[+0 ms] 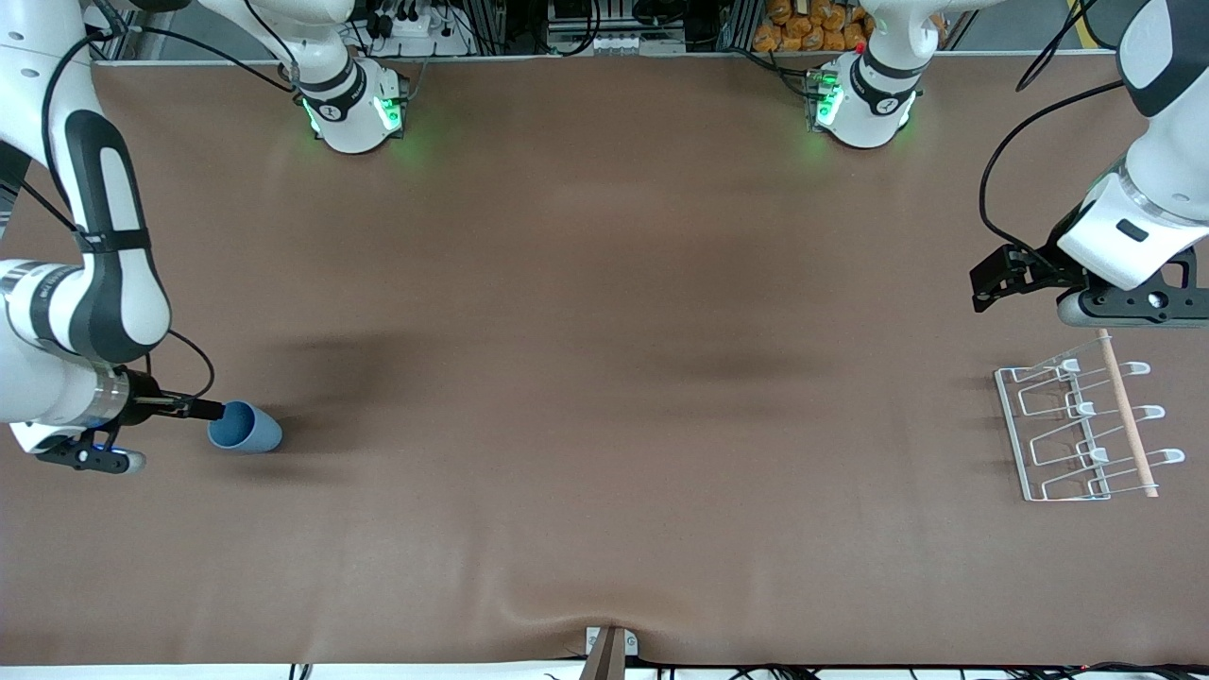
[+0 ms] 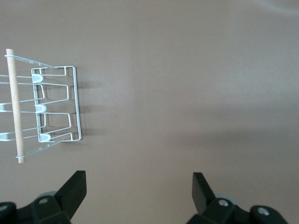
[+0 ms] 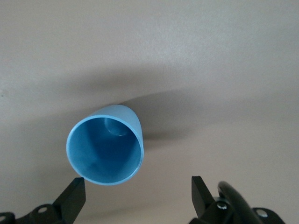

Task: Transfer cup to left arm and place on rack
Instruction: 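Close the right gripper on the blue cup's base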

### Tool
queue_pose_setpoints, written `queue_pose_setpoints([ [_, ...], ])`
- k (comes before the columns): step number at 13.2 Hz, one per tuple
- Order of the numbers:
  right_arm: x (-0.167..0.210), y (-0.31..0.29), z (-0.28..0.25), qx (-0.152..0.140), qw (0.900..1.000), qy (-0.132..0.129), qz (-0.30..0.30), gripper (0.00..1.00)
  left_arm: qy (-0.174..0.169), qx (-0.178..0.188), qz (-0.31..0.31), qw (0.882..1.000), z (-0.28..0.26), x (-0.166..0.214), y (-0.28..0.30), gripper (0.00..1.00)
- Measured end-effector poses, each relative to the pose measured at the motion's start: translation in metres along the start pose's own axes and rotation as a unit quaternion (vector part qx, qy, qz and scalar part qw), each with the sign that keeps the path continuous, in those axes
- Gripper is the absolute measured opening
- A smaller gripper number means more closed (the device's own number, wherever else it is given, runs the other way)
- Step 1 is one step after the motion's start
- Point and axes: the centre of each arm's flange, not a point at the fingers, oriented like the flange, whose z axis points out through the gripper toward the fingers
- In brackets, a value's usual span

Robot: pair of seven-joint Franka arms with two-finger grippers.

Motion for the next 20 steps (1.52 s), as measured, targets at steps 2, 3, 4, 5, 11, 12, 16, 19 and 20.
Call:
queue_pose_setpoints([
  [2, 0.001, -0.001, 0.005, 0.000, 1.000, 0.004, 0.000, 1.00, -0.002, -0.001, 0.002, 1.000, 0.003, 0.001, 0.002, 1.00],
  [3, 0.001, -0.001, 0.009, 0.000, 1.000, 0.006, 0.000, 1.00, -0.003, -0.001, 0.002, 1.000, 0.003, 0.001, 0.003, 1.00],
  [4, 0.003, -0.001, 0.013, 0.000, 1.000, 0.009, -0.001, 1.00, -0.003, -0.001, 0.002, 1.000, 0.003, 0.001, 0.002, 1.00],
  [5, 0.004, -0.001, 0.019, 0.000, 1.000, 0.011, -0.001, 1.00, -0.003, -0.001, 0.002, 1.000, 0.003, 0.001, 0.002, 1.00],
  [11, 0.010, -0.001, 0.059, -0.001, 1.000, 0.001, -0.001, 1.00, -0.003, -0.001, 0.001, 1.000, 0.004, 0.001, 0.001, 1.00],
  [12, 0.010, -0.001, 0.063, -0.001, 1.000, -0.001, -0.001, 0.96, -0.003, -0.001, 0.001, 1.000, 0.004, 0.001, 0.001, 1.00],
  [16, 0.011, -0.003, 0.069, 0.000, 1.000, -0.001, -0.002, 0.58, -0.003, -0.001, 0.001, 1.000, 0.004, 0.001, 0.001, 1.00],
  [19, 0.011, -0.005, 0.068, 0.001, 1.000, 0.000, -0.004, 0.22, -0.003, -0.001, 0.001, 1.000, 0.004, 0.001, 0.001, 1.00],
  [20, 0.012, -0.007, 0.068, 0.001, 1.000, 0.001, -0.005, 0.10, -0.003, -0.001, 0.002, 1.000, 0.004, 0.001, 0.002, 1.00],
])
